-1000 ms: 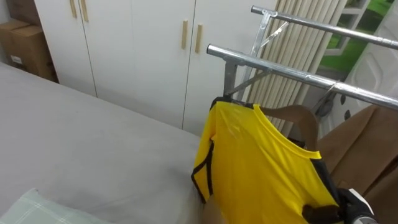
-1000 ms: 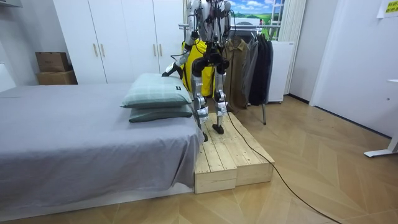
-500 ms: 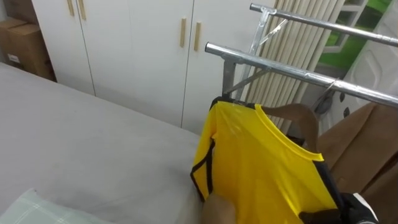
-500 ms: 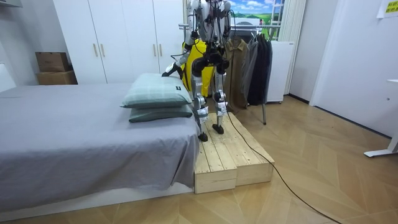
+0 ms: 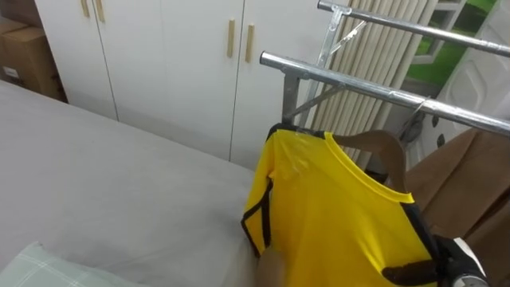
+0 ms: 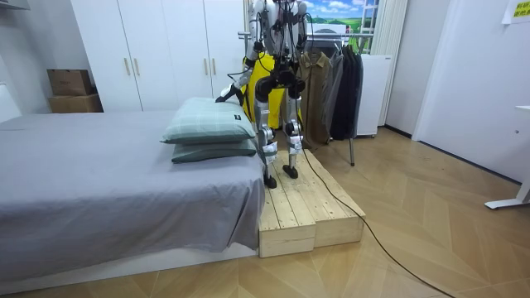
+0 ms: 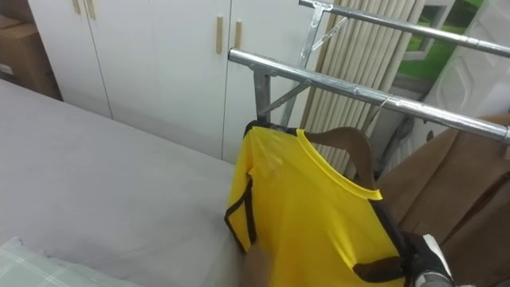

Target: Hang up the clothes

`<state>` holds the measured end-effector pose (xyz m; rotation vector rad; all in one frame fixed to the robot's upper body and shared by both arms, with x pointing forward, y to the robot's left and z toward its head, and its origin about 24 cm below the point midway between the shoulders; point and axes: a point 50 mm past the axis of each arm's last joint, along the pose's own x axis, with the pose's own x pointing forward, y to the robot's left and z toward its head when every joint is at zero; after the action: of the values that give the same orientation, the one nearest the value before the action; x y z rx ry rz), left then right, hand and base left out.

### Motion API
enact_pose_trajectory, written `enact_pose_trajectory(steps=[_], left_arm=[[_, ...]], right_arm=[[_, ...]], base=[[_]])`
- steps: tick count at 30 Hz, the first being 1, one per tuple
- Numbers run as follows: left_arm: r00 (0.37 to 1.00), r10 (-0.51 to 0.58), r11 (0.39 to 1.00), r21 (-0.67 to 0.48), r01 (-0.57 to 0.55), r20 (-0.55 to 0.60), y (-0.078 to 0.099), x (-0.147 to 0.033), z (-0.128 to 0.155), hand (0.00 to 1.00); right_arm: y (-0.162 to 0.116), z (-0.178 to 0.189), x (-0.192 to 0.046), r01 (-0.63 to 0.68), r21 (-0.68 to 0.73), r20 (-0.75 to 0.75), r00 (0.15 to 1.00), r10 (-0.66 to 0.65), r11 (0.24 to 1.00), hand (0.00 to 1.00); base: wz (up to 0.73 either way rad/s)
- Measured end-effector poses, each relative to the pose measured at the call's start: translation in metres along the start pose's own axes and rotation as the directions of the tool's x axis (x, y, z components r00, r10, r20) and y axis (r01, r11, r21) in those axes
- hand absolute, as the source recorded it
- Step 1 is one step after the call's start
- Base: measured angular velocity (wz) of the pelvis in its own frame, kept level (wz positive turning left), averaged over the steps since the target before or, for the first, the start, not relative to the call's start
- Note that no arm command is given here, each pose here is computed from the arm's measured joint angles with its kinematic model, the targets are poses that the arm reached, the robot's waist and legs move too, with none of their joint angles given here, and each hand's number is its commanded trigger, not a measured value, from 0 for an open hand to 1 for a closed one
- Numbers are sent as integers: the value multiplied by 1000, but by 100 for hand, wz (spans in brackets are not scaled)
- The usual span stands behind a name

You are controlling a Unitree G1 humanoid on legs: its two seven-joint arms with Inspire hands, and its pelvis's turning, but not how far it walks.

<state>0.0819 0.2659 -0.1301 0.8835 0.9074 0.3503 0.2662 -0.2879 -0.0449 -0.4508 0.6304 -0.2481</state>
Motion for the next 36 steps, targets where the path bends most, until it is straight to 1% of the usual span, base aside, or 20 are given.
enact_pose_trajectory(steps=[7,12,16,21,28,31,36], left_arm=[[1000,1,1000,5,-1,8,0,0,1,0],[1000,-2,1000,4,2,5,-2,2,4,0],[1000,0,1000,2,0,10,-1,3,6,0],[1000,-1,1000,-1,1,10,-2,3,7,0],[1000,-4,1000,-3,4,-11,-3,1,4,0],[1000,0,1000,-2,0,-15,-2,2,4,0],[1000,4,1000,-19,-5,-24,-2,2,5,0]], right_arm=[[-2,21,0,30,9,88,996,-31,1000,0],[-4,36,0,42,132,127,990,-59,990,0],[-7,51,-2,58,182,181,979,-91,982,0],[-14,80,-9,74,249,301,942,-150,966,0],[-19,108,-21,70,305,406,892,-196,950,0],[-21,117,-25,64,336,437,873,-216,940,0],[-22,118,-27,73,375,429,870,-242,924,0]], base=[[0],[-3],[0],[2],[-1],[0],[0]])
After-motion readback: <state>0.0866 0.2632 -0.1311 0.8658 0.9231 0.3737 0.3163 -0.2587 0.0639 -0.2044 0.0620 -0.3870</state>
